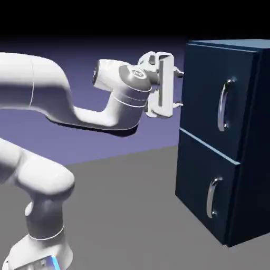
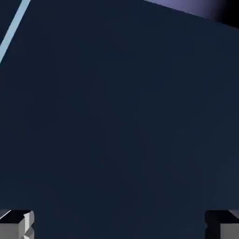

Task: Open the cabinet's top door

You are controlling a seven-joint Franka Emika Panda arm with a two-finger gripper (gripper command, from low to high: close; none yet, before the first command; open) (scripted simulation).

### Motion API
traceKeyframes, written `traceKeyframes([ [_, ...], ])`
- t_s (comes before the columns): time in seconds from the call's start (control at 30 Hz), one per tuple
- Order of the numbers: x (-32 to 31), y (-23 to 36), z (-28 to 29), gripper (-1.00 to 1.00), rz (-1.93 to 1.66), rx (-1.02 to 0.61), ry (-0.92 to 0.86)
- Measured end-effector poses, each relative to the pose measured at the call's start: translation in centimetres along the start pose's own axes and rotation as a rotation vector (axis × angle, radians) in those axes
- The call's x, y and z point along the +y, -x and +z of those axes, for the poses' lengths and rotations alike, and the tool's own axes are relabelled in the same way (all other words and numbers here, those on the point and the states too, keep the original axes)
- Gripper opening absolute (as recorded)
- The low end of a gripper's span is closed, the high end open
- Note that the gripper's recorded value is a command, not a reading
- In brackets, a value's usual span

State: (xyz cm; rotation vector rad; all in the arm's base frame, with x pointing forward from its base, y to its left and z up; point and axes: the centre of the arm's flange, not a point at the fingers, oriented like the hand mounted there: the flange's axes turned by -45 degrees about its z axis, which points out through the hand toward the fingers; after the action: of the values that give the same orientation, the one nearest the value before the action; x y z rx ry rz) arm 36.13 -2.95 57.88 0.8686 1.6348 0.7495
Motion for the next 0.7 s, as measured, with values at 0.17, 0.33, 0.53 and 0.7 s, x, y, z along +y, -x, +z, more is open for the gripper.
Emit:
traceKeyframes([
  [0.17, -1.5, 1.4, 0.4, 0.00, -0.223, -0.034, 0.045],
  [0.33, -3.4, 2.7, 1.1, 0.00, -0.444, -0.075, 0.081],
  [0.53, -6.2, 4.2, 2.5, 0.00, -0.707, -0.127, 0.110],
  [0.7, -8.9, 5.2, 4.0, 0.00, -0.926, -0.170, 0.125],
])
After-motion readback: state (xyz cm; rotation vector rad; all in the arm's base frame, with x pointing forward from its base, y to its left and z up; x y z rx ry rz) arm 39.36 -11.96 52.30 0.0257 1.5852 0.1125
